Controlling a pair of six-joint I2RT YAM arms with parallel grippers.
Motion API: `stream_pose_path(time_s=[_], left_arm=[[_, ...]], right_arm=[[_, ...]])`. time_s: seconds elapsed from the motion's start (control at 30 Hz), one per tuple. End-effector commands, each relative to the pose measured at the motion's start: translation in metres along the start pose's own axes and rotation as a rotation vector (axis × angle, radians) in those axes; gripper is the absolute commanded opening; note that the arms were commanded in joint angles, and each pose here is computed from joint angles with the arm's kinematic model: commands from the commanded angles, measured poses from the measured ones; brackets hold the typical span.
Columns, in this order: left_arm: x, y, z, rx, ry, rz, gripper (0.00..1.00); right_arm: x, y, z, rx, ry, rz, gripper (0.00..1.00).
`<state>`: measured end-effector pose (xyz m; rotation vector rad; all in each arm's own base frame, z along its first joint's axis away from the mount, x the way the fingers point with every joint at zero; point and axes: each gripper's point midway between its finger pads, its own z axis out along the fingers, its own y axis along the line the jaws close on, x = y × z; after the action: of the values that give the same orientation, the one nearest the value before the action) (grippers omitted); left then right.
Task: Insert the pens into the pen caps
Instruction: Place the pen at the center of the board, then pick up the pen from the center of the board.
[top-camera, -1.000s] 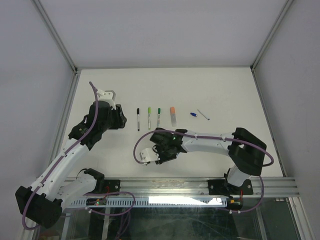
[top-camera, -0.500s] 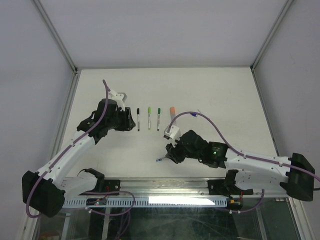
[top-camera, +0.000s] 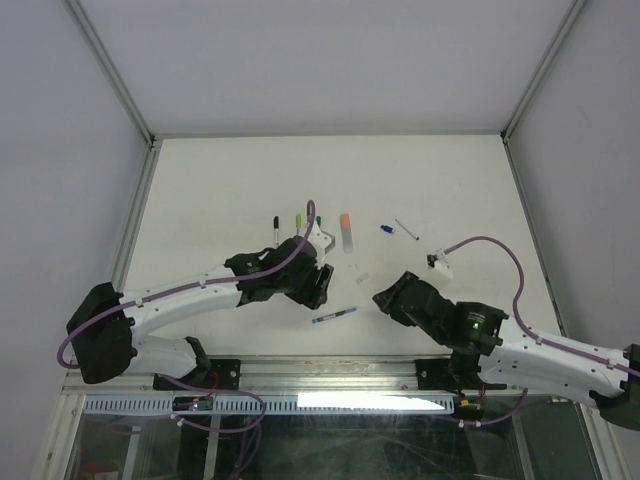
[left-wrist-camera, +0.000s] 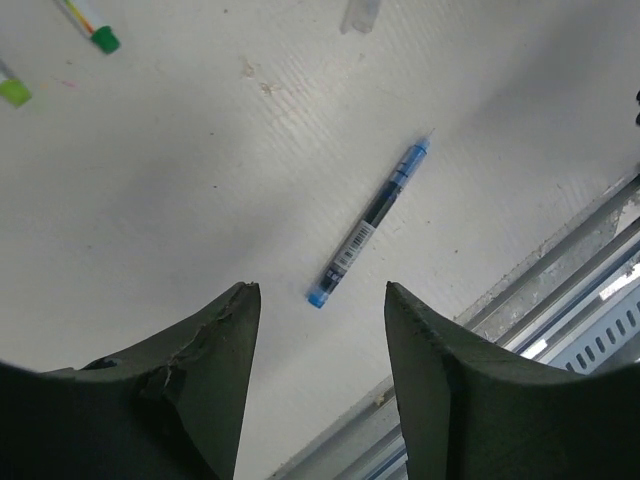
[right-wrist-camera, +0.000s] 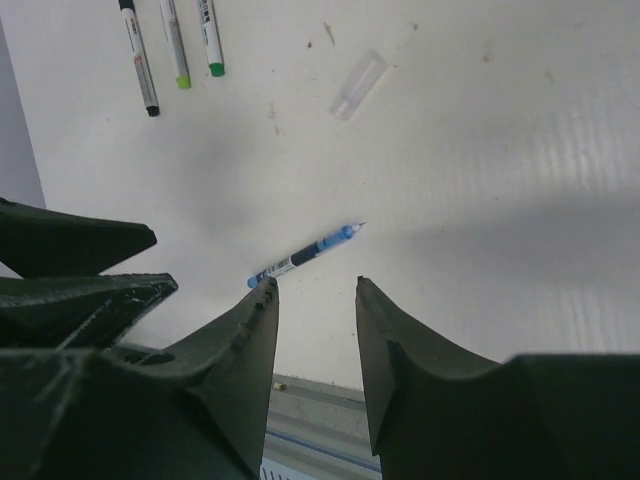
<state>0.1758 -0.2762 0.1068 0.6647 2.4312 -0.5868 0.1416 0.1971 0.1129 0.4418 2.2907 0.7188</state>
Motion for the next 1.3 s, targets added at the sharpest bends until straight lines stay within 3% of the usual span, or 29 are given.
stream_pose_path(time_s=[0.0,0.33,0.63,0.8,1.0,1.27], left_arm=[[-0.013,-0.022,0.015,0.024,-0.074,0.091,0.54],[0.013,-0.036,0.054,0.030,0.037,0.279,0.54],[0.043,-0.035,0.074,0.012,0.154,0.365,0.49],[0.059,-0.033,0.080,-0.030,0.199,0.405,0.39],[0.077,-0.028,0.082,-0.084,0.249,0.445,0.19],[0.087,-0.031,0.076,-0.108,0.237,0.315,0.12]], right_arm=[[-0.018,-0.020,-0.008,0.026,-0.092,0.195,0.40],[-0.006,-0.019,-0.014,-0.038,-0.027,0.121,0.40],[-0.003,-0.014,-0.010,-0.021,-0.013,0.076,0.40],[-0.001,-0.014,-0.007,-0.010,-0.007,0.074,0.40],[0.002,-0.017,-0.005,-0.001,0.000,0.092,0.40],[0.011,-0.017,0.002,0.021,0.026,0.075,0.39]])
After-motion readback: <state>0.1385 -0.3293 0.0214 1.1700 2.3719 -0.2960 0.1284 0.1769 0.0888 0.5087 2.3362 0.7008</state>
